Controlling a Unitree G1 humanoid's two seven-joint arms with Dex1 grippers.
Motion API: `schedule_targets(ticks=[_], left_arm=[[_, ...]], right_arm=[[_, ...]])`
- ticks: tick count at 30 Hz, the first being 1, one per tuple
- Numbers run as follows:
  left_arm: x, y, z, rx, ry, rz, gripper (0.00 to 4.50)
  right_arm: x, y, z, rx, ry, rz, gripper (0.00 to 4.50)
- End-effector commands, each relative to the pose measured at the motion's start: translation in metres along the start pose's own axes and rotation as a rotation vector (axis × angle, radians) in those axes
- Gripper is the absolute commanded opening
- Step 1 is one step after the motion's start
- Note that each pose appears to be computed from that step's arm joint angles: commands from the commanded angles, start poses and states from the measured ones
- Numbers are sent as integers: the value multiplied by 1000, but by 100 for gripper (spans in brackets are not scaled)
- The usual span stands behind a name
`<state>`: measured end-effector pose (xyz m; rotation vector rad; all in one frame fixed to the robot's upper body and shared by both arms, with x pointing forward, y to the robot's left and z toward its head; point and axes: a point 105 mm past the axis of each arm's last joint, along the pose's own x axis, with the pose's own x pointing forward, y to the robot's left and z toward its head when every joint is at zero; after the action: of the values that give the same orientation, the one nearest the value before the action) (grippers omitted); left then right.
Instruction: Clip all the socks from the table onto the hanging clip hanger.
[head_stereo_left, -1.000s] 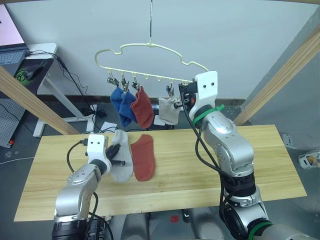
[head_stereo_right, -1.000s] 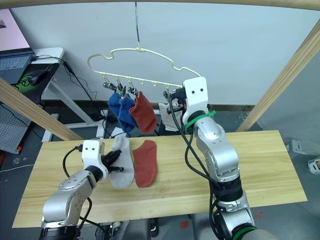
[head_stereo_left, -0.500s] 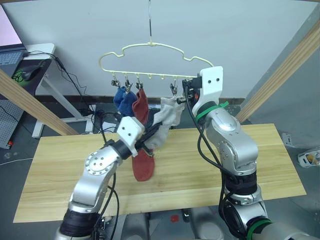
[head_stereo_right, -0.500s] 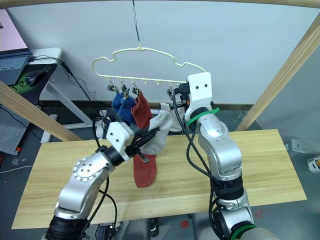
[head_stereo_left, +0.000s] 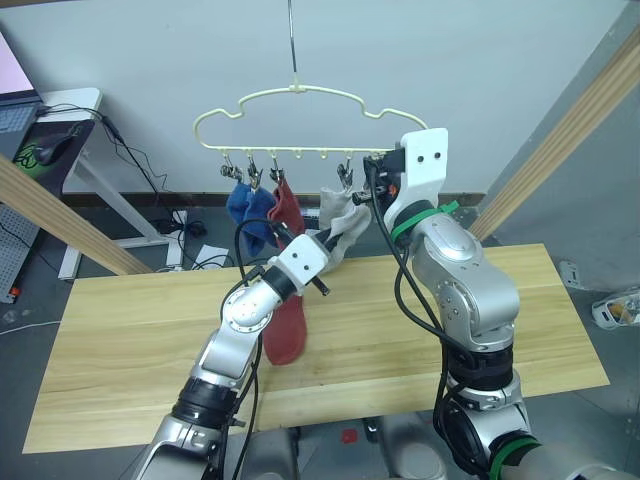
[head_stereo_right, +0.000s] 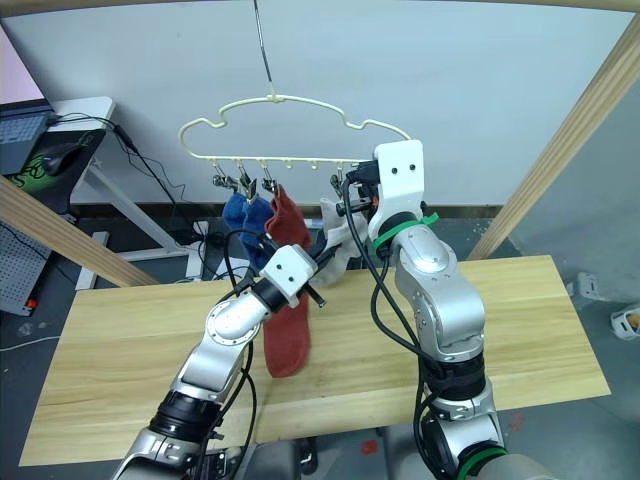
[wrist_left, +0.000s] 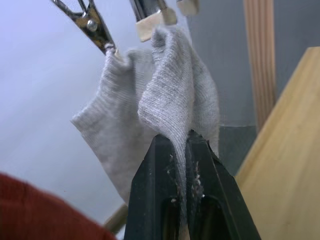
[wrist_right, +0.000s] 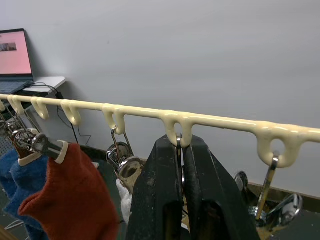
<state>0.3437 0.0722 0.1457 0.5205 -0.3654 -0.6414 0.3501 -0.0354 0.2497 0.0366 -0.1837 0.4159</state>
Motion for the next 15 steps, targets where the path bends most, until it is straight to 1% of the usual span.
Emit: schedule_targets(ticks=[1, 9, 15], left_arm=[[6, -1, 7, 38, -41, 0, 1], [10, -4, -6, 64, -17, -31, 1], [15, -6, -3, 70, -39, -22, 1]], right_arm=[[-6, 16, 34, 2, -126, 56, 0], [-6, 17, 34, 7, -127, 58, 0], [-7, 18, 33, 4, -120, 61, 0]])
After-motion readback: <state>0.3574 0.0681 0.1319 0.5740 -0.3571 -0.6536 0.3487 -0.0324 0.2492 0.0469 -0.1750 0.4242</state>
